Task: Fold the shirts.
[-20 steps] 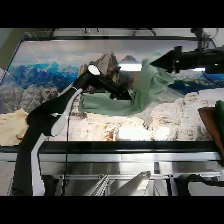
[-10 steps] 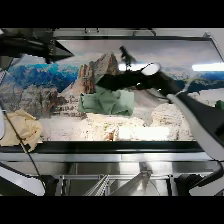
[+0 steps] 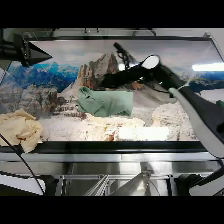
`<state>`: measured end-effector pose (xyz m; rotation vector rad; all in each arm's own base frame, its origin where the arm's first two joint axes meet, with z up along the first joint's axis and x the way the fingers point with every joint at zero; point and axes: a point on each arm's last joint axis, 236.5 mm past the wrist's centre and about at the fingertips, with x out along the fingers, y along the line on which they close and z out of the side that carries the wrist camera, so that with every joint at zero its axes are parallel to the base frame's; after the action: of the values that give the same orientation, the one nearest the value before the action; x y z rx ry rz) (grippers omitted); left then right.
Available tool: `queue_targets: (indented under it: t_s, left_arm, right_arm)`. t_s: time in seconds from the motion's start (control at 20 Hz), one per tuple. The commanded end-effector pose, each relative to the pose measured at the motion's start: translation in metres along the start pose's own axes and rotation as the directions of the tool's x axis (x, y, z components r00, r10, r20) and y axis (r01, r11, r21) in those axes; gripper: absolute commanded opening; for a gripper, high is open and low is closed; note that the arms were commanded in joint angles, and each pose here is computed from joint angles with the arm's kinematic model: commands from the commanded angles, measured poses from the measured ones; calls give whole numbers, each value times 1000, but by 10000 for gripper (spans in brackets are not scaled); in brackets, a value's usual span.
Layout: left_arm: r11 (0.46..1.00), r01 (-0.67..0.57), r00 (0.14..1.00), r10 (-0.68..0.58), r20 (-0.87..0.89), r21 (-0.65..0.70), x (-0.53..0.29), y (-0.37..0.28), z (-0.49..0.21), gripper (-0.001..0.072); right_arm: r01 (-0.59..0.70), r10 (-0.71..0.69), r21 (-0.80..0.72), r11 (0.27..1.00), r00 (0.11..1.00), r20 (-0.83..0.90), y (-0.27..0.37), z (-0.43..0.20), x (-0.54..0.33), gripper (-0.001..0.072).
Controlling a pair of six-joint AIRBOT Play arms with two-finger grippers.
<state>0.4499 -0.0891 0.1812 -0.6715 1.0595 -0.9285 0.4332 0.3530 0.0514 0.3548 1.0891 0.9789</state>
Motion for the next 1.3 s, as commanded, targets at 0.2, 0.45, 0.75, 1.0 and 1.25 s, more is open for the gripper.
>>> queue_targets:
  t_s: [0.2, 0.45, 0.75, 1.0, 1.25]
  left_arm:
    - [996, 42, 996, -47, -70, -78, 36, 20, -26, 2]
    - [996, 43, 997, -47, -54, -76, 37, 20, -22, 2]
    - [996, 44, 997, -48, -57, -75, 37, 19, -22, 2]
    - [997, 44, 997, -48, -58, -71, 37, 19, -23, 2]
    - [996, 56, 994, -62, -93, -72, 36, 16, -31, 2]
  right_arm:
    - [479, -406, 452, 753, 878, -254, -178, -82, -110, 699]
    - [379, -262, 540, 751, 923, -283, -191, -101, -49, 697]
    - [102, 25, 601, 792, 980, -198, -144, -97, 30, 697]
    - [-79, 172, 603, 794, 980, -98, -108, -80, 54, 24]
    - [-270, 266, 456, 848, 961, 74, -48, -11, -30, 23]
